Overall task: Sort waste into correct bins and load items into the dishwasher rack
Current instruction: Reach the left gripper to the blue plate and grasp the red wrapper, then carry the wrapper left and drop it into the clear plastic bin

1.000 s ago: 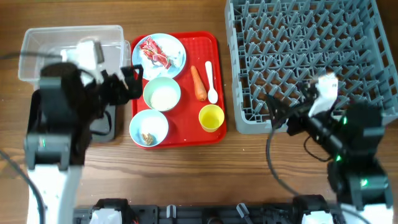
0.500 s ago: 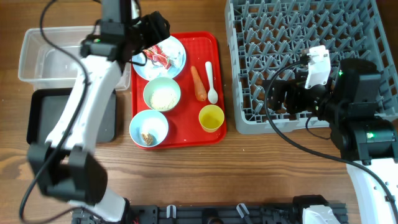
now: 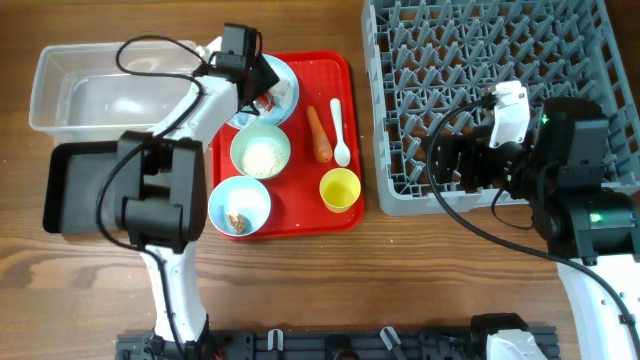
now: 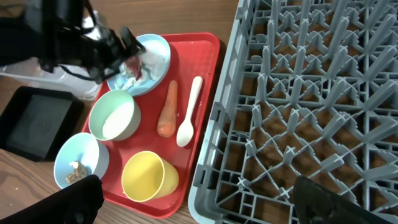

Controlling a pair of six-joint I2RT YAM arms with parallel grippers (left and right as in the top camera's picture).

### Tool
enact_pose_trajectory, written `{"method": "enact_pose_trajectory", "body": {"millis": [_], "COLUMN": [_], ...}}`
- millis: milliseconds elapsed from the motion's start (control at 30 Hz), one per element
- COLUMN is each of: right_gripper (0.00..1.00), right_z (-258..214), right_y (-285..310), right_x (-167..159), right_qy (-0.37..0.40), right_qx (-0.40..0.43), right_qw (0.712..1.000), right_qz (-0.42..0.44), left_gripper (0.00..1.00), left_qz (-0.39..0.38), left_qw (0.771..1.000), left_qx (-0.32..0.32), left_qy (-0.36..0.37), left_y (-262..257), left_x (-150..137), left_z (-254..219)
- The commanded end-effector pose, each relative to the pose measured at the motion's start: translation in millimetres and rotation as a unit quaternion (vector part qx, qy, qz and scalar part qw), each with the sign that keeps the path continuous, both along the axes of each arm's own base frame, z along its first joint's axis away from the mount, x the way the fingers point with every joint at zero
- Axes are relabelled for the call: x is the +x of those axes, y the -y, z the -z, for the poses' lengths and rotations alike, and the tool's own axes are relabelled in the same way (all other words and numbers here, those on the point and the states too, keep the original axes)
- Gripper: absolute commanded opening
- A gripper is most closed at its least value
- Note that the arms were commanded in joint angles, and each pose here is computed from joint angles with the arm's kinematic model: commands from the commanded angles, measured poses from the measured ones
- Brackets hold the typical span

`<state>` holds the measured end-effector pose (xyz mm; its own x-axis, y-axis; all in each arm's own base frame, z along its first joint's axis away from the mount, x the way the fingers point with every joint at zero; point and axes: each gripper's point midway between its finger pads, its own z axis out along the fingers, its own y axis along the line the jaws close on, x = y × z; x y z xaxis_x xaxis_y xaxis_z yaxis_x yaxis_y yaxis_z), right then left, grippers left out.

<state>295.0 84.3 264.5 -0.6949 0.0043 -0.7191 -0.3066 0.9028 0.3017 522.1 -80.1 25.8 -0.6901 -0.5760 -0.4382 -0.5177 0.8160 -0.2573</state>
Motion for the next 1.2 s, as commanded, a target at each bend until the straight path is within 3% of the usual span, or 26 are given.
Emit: {"method": "enact_pose_trajectory", "body": {"millis": [0, 33, 67, 100, 133, 167, 267, 333, 433, 533, 633, 767, 900, 933, 967, 1033, 1067, 1167], "right_gripper": [1.00, 1.00, 1.00, 1.00, 1.00, 1.00, 1.00, 1.00, 1.00, 1.00, 1.00, 1.00, 1.00, 1.00, 1.00, 1.00, 1.00, 1.00], "right_z": [-5.2, -3.5, -2.2, -1.0, 0.5, 2.0, 4.3, 4.9, 4.9, 4.8, 5.1, 5.0, 4.9, 5.0, 5.0, 5.0, 4.9, 3.7], "right_y": [-1.3, -1.3, -1.4, -1.4, -1.4, -1.5, -1.6, -1.5, -1.6, -1.6, -1.6, -1.6, -1.6, -1.6, -1.6, -1.6, -1.5, -1.7], "right_x": [1.9, 2.5, 3.2, 3.9, 4.8, 5.6, 6.7, 7.2, 7.1, 7.0, 7.1, 7.1, 7.1, 7.1, 7.1, 7.1, 7.3, 8.4], "right_qy": [0.003, 0.000, -0.003, -0.005, -0.008, -0.010, -0.014, -0.015, -0.016, -0.015, -0.016, -0.022, -0.022, -0.023, -0.023, -0.023, -0.022, -0.019], "right_qx": [0.003, 0.003, 0.003, 0.003, 0.003, 0.003, 0.002, 0.002, 0.002, 0.002, 0.003, 0.012, 0.013, 0.013, 0.013, 0.013, 0.013, 0.013], "right_qw": [1.000, 1.000, 1.000, 1.000, 1.000, 1.000, 1.000, 1.000, 1.000, 1.000, 1.000, 1.000, 1.000, 1.000, 1.000, 1.000, 1.000, 1.000], "right_qz": [0.000, 0.000, 0.000, 0.000, 0.000, 0.000, 0.000, 0.001, 0.001, 0.001, 0.001, 0.010, 0.010, 0.011, 0.011, 0.011, 0.011, 0.011], "left_gripper": [1.00, 0.98, 0.82, 0.62, 0.23, 0.04, 0.04, 0.04, 0.04, 0.04, 0.04, 0.04, 0.04, 0.05, 0.25, 0.80, 0.97, 1.00], "left_qz": [0.049, 0.053, 0.054, 0.054, 0.053, 0.052, 0.053, 0.051, 0.051, 0.039, -0.013, -0.120, -0.176, -0.178, -0.177, -0.175, -0.171, -0.144], "left_qw": [0.999, 0.998, 0.998, 0.998, 0.997, 0.996, 0.996, 0.998, 0.998, 0.991, 0.987, 0.986, 0.982, 0.982, 0.983, 0.983, 0.984, 0.987], "left_qx": [0.012, 0.013, 0.014, 0.016, 0.019, 0.021, 0.021, 0.016, 0.000, -0.014, -0.004, 0.042, 0.049, 0.049, 0.049, 0.049, 0.051, 0.065], "left_qy": [-0.020, -0.027, -0.034, -0.042, -0.055, -0.068, -0.065, -0.042, 0.046, 0.126, 0.162, 0.108, 0.053, 0.037, 0.018, -0.018, -0.027, -0.004], "left_y": [20.8, 24.1, 24.3, 23.2, 20.9, 18.8, 18.8, 19.4, 21.7, 8.3, -44.6, -142.0, -202.0, -205.4, -205.5, -203.5, -202.8, -201.5], "left_x": [-5.5, -9.0, -12.2, -15.7, -21.6, -26.9, -26.8, -19.1, -6.9, -14.8, -32.4, -45.7, -31.7, -27.8, -28.0, -37.1, -41.4, -45.0], "left_z": [17.3, 19.3, 20.9, 22.6, 25.4, 27.7, 22.0, -5.7, -108.4, -192.1, -241.5, -214.5, -147.5, -128.3, -111.5, -92.9, -92.9, -124.3]}}
